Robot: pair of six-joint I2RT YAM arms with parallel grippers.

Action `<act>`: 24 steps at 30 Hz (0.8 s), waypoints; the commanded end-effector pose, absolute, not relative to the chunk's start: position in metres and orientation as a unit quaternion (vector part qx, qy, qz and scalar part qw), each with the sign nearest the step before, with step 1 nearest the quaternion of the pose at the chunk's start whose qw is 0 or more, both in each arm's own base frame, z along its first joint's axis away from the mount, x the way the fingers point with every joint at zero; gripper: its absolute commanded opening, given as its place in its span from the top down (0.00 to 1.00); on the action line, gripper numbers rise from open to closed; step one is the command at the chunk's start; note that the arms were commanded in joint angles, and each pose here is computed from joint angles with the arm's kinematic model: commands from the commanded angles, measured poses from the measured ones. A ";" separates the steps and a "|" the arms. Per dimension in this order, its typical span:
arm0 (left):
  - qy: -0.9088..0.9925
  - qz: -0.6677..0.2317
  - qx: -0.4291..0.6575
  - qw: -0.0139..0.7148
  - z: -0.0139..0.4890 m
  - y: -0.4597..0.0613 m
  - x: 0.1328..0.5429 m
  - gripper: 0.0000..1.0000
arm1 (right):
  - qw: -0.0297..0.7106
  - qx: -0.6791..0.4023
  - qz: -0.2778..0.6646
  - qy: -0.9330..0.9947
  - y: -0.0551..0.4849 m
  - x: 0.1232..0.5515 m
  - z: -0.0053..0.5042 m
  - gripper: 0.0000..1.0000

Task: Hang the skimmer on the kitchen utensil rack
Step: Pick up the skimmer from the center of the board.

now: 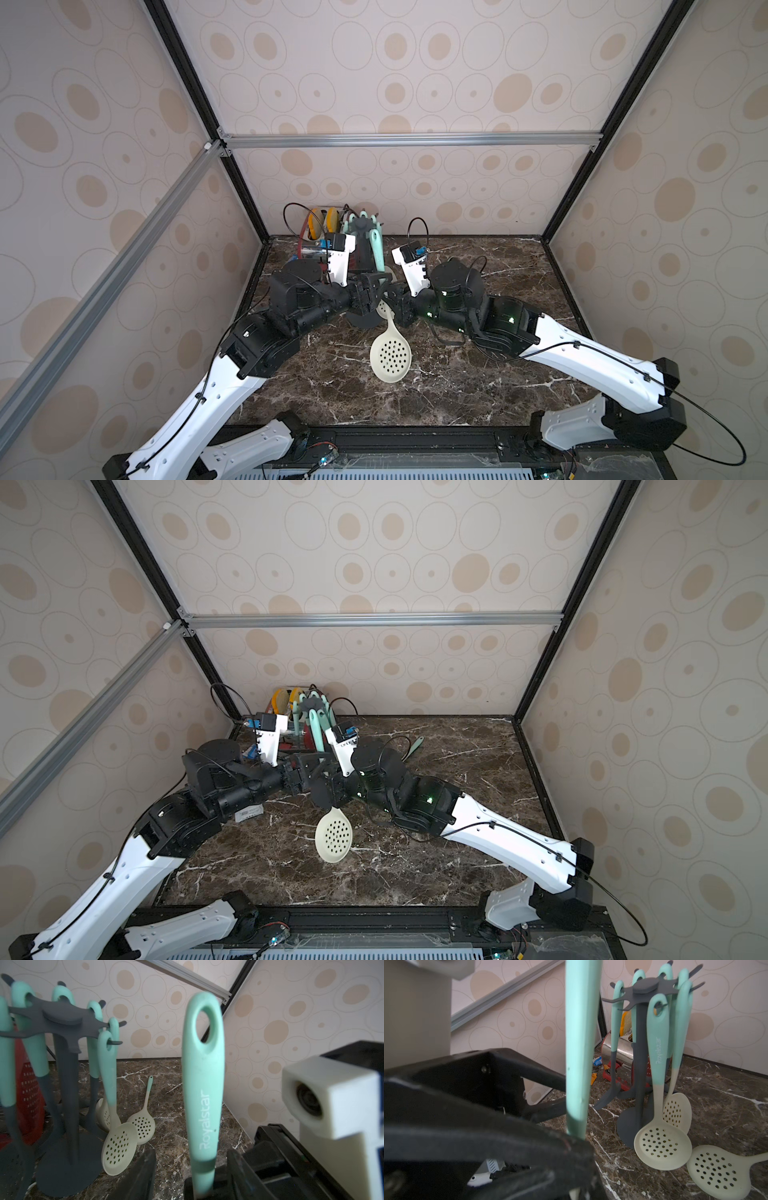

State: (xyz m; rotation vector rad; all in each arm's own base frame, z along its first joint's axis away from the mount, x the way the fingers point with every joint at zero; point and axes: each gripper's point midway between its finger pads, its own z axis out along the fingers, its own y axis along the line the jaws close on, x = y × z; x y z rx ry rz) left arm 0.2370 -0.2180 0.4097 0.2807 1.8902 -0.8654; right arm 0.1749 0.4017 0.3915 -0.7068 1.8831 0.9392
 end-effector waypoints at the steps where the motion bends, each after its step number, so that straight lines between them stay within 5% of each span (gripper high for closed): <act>1: 0.779 -0.330 0.117 0.520 0.414 -0.211 0.240 0.46 | 0.462 -0.279 0.394 0.744 0.403 0.172 0.412 1.00; 9: 0.790 -0.307 0.116 0.517 0.404 -0.213 0.248 0.65 | 0.460 -0.269 0.400 0.745 0.402 0.172 0.412 1.00; 14: 0.789 -0.317 0.113 0.514 0.406 -0.215 0.246 0.98 | 0.462 -0.254 0.397 0.751 0.398 0.175 0.408 1.00; 20: 0.790 -0.313 0.119 0.514 0.408 -0.209 0.240 1.00 | 0.470 -0.252 0.397 0.747 0.393 0.175 0.408 0.99; 23: 0.800 -0.282 0.130 0.514 0.402 -0.196 0.235 1.00 | 0.489 -0.263 0.387 0.736 0.383 0.175 0.412 0.43; 24: 0.815 -0.260 0.135 0.500 0.390 -0.188 0.232 1.00 | 0.502 -0.262 0.375 0.734 0.374 0.177 0.414 0.33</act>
